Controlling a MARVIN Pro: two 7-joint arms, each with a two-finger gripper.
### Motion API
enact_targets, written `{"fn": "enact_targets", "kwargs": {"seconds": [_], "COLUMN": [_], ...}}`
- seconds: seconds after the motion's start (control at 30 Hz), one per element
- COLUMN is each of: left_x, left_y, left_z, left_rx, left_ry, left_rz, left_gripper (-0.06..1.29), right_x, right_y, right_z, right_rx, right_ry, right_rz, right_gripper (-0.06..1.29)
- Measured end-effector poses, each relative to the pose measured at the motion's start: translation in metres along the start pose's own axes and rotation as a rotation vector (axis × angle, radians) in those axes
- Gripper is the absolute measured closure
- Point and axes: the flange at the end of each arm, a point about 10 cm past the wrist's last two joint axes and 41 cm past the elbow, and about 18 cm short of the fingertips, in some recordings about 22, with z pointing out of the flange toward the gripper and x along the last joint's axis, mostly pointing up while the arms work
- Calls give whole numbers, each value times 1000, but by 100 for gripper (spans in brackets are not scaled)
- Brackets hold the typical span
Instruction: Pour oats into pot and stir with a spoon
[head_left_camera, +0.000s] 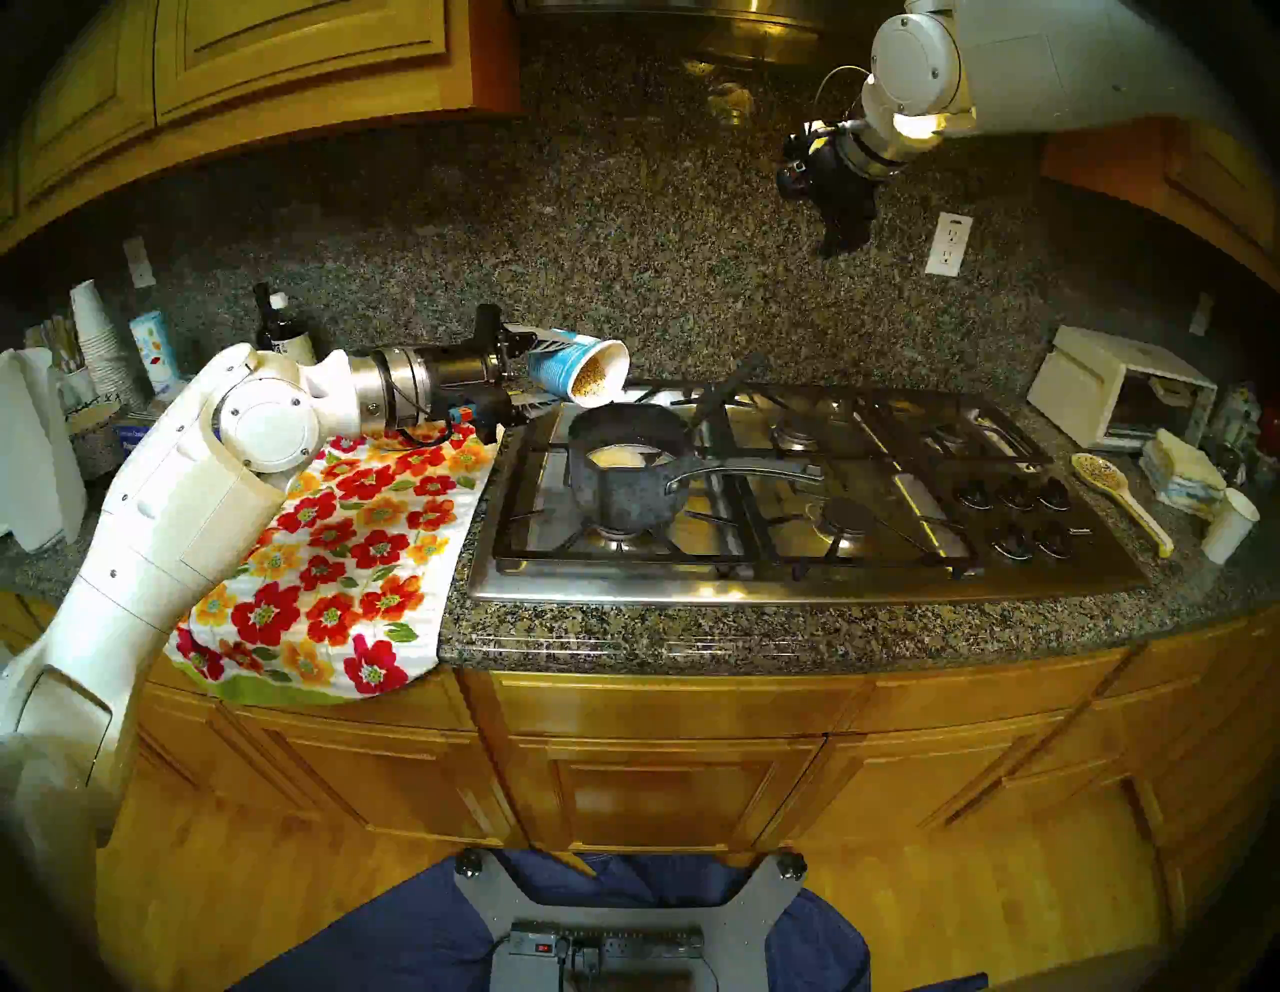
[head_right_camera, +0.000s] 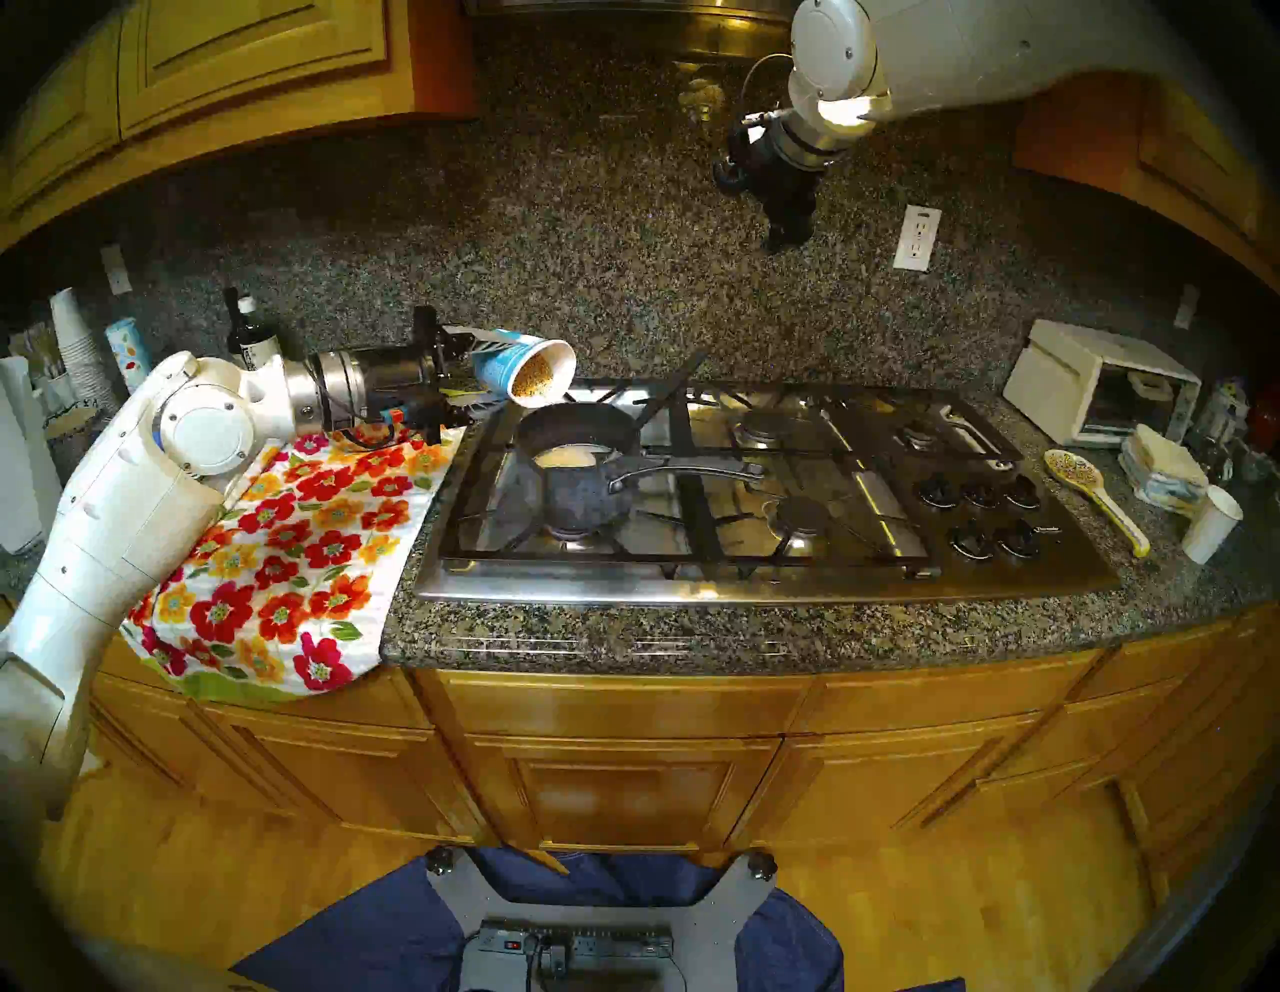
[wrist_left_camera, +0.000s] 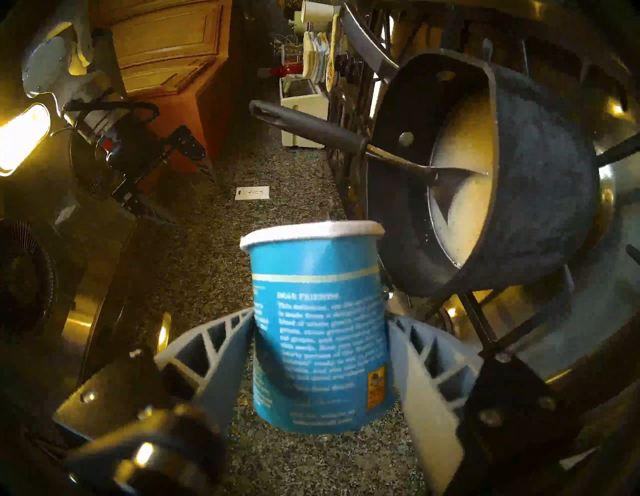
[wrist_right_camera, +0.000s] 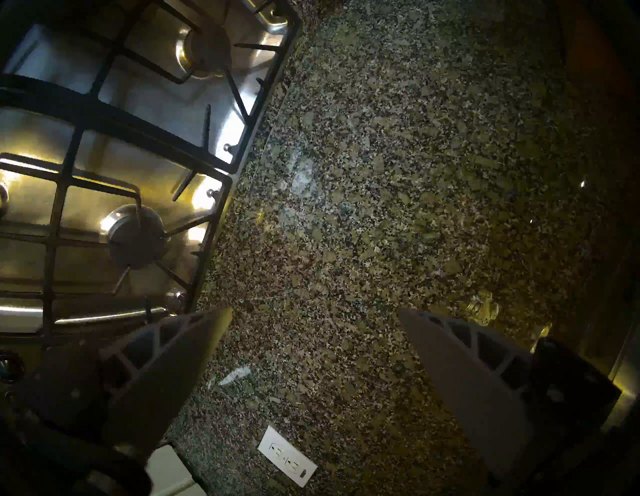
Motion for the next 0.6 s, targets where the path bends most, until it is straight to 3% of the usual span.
{"fn": "enact_targets", "kwargs": {"seconds": [0.6], "left_x": [2], "left_y": [-1], "left_z": [1], "left_rx": [15], "left_ry": [11], "left_rz": [117], "left_gripper": [48], "right_x": [0], "right_y": [0], "right_z": [0], "right_rx": [0], "right_ry": [0], "right_rz": [0], "right_gripper": [-3]}}
